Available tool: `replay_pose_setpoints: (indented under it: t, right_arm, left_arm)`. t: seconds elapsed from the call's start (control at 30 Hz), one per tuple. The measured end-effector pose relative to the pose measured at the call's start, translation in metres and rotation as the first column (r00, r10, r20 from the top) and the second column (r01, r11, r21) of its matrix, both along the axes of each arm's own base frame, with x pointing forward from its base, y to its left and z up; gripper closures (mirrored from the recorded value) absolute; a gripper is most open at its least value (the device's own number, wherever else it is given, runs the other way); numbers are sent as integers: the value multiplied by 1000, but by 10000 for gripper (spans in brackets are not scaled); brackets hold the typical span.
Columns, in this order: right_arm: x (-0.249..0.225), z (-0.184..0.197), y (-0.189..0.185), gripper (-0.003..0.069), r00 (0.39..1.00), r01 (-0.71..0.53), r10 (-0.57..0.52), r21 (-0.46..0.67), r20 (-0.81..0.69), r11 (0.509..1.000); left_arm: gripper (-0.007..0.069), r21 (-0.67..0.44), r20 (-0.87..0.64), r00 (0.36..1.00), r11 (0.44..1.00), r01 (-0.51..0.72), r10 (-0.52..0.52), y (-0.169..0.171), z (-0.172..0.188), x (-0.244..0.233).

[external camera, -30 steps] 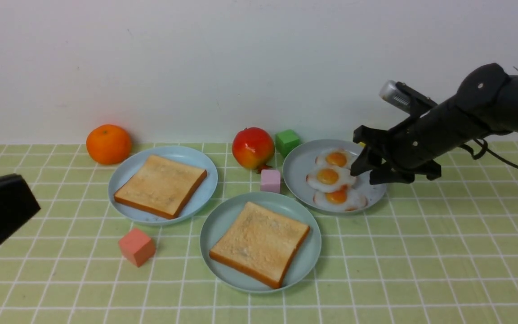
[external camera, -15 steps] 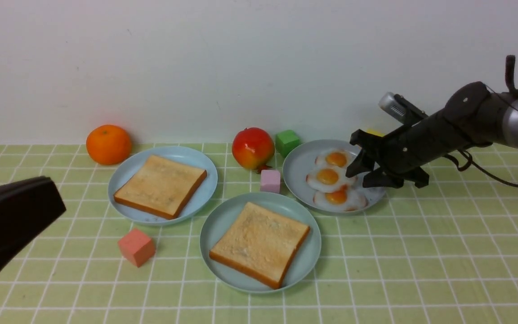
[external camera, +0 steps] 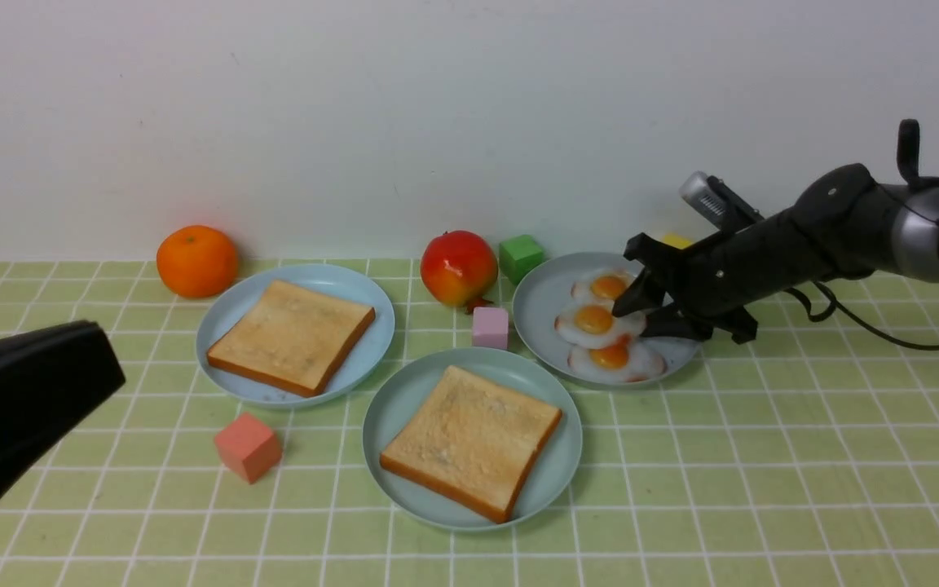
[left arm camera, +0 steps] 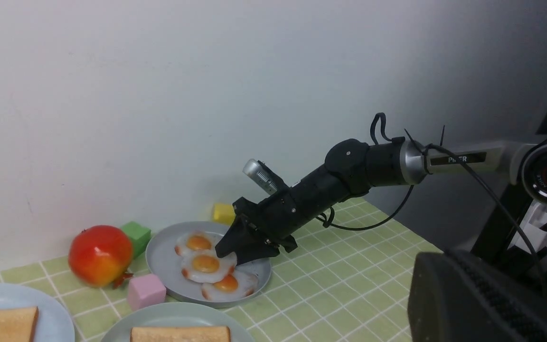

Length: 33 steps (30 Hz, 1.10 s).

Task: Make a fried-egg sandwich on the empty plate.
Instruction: Use the right arm to grab a fried egg, then use the right arm to place the fried egg on the slice of bread in the middle

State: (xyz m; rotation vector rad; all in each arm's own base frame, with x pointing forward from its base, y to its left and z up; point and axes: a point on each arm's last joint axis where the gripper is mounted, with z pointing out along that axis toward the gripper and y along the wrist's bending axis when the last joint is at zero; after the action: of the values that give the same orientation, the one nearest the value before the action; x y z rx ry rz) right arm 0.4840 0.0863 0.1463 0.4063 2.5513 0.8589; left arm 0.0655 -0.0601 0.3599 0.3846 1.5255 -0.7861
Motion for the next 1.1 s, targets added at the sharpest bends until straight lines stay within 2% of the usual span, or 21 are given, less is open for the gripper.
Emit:
replay_pose_setpoints:
  t: [0.2,0.23,0.27,0.4,0.6,0.73,0.9,0.97,1.0,1.1]
  right_arm:
    - [0,0,0,385,1000,-4,4,-1,5,1000]
    - [0,0,0,434,1000,-5,5,-2,6,1000]
    - [0,0,0,434,1000,-5,5,-2,6,1000]
    - [1,3,1,560,1000,2,-3,17,8,1000]
    - [0,13,5,582,1000,-11,9,86,19,996]
    - [-8,35,11,582,993,-108,100,130,66,986]
    - [-27,94,17,582,963,-236,209,153,170,960]
    - [-47,121,28,582,927,-353,325,143,189,925]
    - [-50,126,29,582,921,-369,340,142,191,919]
    - [-83,136,59,582,864,-497,477,111,162,861]
  left_arm:
    - [638,0,0,1000,1000,0,0,0,0,0]
    - [638,0,0,1000,1000,0,0,0,0,0]
    - [638,0,0,1000,1000,0,0,0,0,0]
    - [638,0,0,1000,1000,0,0,0,0,0]
    - [638,0,0,1000,1000,0,0,0,0,0]
    - [638,3,-3,1000,1000,0,0,0,0,0]
    - [636,57,-6,1000,998,-7,8,0,-4,1]
    - [635,118,-12,1000,993,-16,18,1,-8,1]
    - [635,127,-14,1000,992,-17,19,1,-9,1]
    - [635,187,-32,999,982,-24,30,2,-14,2]
